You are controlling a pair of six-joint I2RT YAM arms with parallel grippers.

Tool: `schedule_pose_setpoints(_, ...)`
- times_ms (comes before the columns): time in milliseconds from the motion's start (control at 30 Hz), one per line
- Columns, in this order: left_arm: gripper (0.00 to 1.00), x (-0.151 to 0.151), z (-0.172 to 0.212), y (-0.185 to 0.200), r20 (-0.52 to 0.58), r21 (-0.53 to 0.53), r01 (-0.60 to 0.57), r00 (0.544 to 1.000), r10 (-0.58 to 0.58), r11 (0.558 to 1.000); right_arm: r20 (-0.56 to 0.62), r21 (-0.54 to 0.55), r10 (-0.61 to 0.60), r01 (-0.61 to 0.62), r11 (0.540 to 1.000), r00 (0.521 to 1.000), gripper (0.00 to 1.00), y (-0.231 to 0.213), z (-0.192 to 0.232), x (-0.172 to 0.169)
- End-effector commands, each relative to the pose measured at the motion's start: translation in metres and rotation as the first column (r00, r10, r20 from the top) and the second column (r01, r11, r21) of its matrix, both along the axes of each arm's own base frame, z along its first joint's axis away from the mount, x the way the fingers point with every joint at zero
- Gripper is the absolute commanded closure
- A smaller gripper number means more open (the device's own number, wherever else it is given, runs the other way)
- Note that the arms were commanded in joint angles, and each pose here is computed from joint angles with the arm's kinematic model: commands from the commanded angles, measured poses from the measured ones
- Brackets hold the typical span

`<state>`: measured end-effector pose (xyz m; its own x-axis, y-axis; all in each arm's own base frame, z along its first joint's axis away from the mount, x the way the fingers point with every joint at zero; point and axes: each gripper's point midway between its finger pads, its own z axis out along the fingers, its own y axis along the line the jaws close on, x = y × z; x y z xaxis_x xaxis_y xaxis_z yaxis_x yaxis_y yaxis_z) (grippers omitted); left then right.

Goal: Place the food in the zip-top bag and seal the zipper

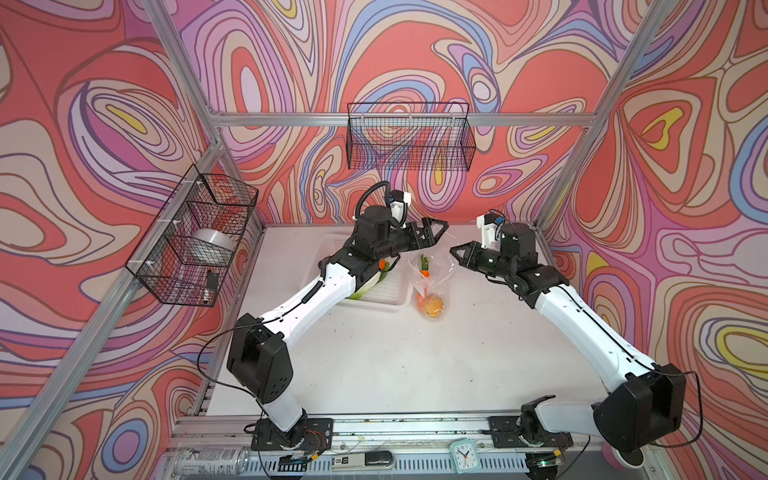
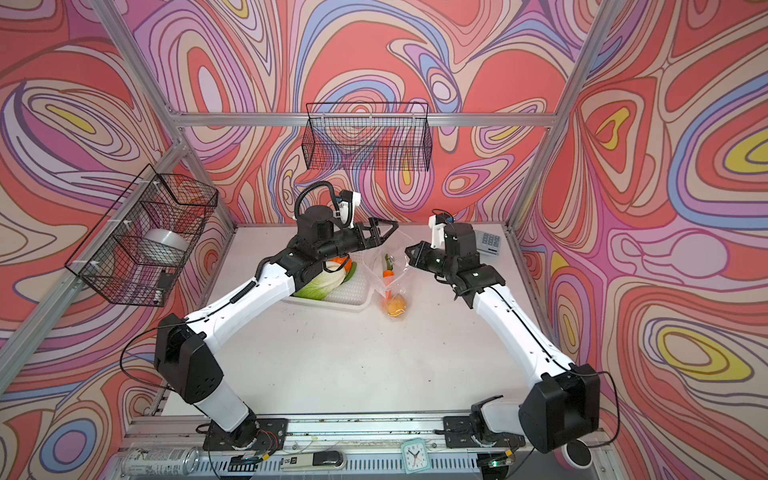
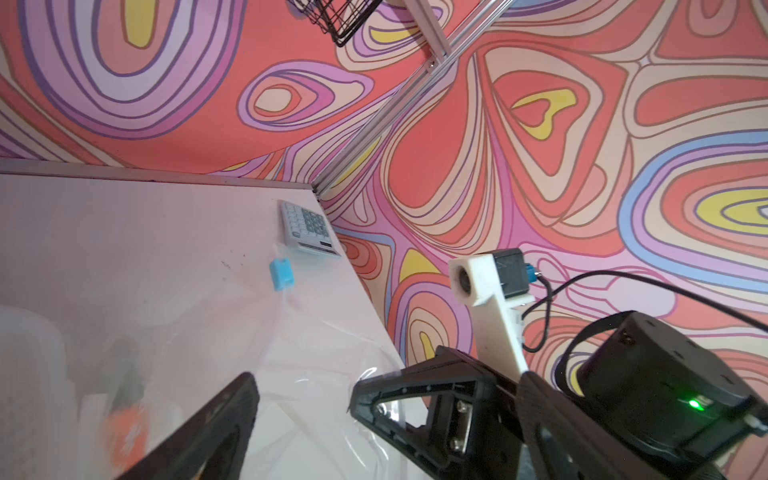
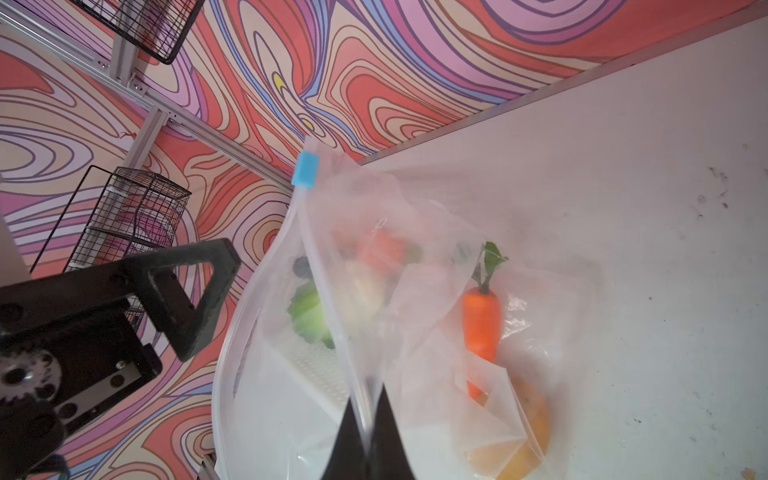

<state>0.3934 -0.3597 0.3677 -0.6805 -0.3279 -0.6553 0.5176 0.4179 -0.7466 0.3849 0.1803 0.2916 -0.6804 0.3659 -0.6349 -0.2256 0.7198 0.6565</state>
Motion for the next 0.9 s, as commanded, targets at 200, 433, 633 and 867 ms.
schedule_pose_setpoints(200, 0.00, 0.001, 0.048, 0.028, 0.106, -0.052, -0.031, 0.994, 0.037, 0.998, 0.026, 0.014, -0.001, 0.001, 1.000, 1.000, 1.00, 0.000, 0.007, 0.003)
schedule_pose_setpoints(433, 0.01, 0.043, 0.009, 0.096, 0.096, 0.130, -0.228, 0.972, 0.217, 0.965, 0.036, 0.009, -0.006, 0.006, 1.000, 0.999, 1.00, -0.001, 0.012, 0.002)
schedule_pose_setpoints(633, 0.03, 0.069, -0.069, 0.142, 0.037, 0.351, -0.295, 0.953, 0.302, 0.888, 0.027, -0.004, -0.026, 0.026, 1.000, 0.999, 1.00, -0.005, 0.010, 0.003)
schedule_pose_setpoints(867, 0.03, 0.090, -0.150, 0.160, -0.033, 0.622, -0.243, 0.942, 0.335, 0.745, 0.010, 0.006, -0.030, 0.030, 1.000, 0.999, 1.00, -0.004, 0.006, 0.005)
